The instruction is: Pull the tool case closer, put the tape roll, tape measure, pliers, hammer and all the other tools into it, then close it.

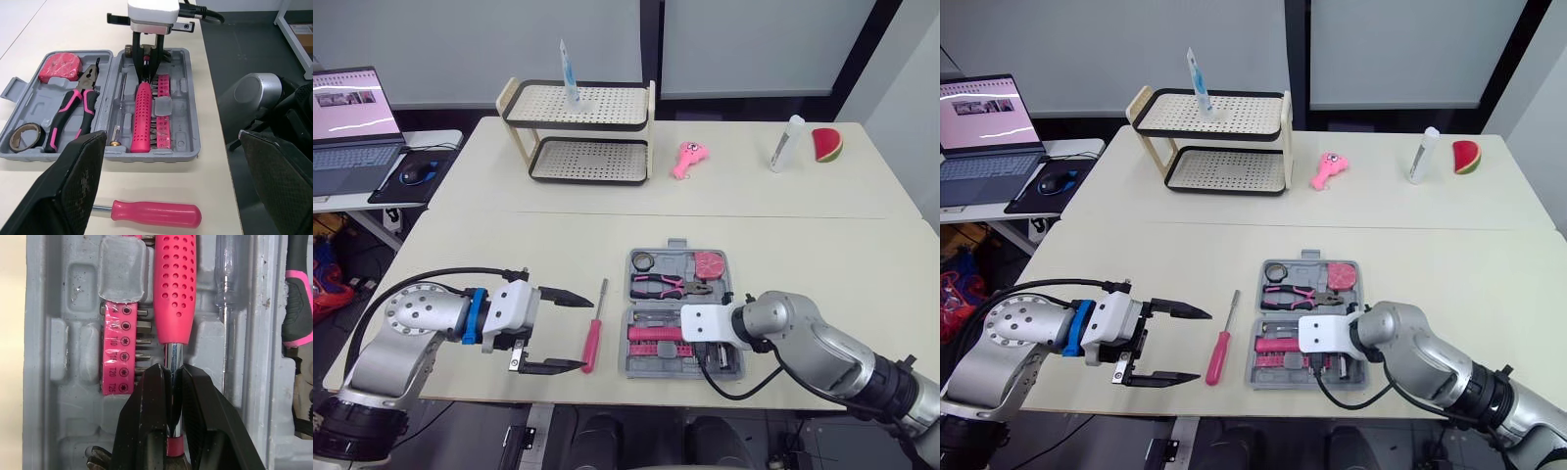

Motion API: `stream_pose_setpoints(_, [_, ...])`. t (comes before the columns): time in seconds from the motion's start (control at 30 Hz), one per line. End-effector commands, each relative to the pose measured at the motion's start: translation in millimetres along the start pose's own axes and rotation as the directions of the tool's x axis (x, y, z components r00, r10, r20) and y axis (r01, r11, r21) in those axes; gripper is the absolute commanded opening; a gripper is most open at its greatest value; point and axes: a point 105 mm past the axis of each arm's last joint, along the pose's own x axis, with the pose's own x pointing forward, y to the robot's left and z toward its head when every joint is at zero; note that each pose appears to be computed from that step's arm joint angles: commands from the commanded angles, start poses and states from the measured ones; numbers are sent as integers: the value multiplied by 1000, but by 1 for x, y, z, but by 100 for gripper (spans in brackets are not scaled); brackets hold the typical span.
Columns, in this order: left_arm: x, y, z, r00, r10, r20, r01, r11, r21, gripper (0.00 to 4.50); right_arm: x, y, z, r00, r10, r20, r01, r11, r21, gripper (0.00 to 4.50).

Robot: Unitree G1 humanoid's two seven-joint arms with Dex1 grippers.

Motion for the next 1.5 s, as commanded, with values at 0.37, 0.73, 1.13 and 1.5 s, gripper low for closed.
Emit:
stream_pose_setpoints(0.37, [4,-1,6,1000,-10,8,10,1000,29,450,-9,-13,7,998,-63,24,64,996,-61,136])
stream_pose_setpoints(0.73, [8,4,8,1000,-14,17,13,999,36,450,-33,-27,26,969,-65,239,82,995,-60,150])
stream_pose_setpoints(1.13, [7,3,8,1000,-11,14,11,999,45,450,-2,-24,18,860,-24,510,45,999,-28,1])
stream_pose_setpoints(1.5, [3,1,6,1000,-10,-2,10,999,41,450,28,-7,6,856,-3,517,-7,1000,17,1])
